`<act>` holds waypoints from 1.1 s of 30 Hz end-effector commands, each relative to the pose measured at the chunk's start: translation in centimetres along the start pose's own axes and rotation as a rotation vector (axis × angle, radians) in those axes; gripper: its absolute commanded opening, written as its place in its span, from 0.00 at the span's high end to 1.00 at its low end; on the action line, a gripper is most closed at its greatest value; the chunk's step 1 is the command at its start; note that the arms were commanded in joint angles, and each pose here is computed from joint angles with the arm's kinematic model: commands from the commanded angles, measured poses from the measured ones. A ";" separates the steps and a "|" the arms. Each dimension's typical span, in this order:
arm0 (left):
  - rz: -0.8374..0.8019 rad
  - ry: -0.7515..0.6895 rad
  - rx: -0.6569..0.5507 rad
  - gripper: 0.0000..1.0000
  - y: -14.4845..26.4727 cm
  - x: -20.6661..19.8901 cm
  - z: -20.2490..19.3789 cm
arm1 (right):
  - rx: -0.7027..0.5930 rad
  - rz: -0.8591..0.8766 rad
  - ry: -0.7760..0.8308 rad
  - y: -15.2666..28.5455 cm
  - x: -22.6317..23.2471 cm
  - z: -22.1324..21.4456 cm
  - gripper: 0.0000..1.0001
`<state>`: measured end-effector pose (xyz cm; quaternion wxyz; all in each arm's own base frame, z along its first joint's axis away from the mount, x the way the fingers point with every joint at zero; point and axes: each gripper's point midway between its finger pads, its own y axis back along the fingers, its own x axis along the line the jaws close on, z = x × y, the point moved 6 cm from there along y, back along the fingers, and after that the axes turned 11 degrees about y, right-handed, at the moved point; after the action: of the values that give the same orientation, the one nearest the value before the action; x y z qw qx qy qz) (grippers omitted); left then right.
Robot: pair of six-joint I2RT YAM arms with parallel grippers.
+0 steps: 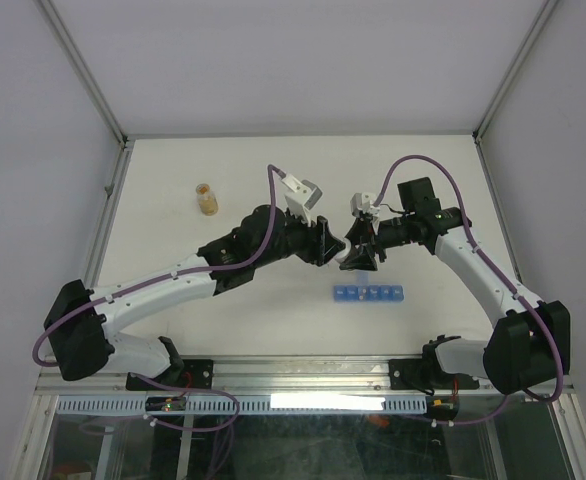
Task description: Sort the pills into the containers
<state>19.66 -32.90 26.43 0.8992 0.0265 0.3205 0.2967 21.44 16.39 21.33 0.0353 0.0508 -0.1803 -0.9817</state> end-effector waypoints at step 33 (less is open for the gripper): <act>-0.666 -0.863 0.161 0.55 0.7 -0.5 2.4 | -0.044 -0.022 0.085 0.7 -0.7 2.2 1.00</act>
<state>21.07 -31.75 26.38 0.9900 0.1407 -0.0083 0.0042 21.21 16.62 21.46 0.0472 0.0646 -0.1730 -0.9817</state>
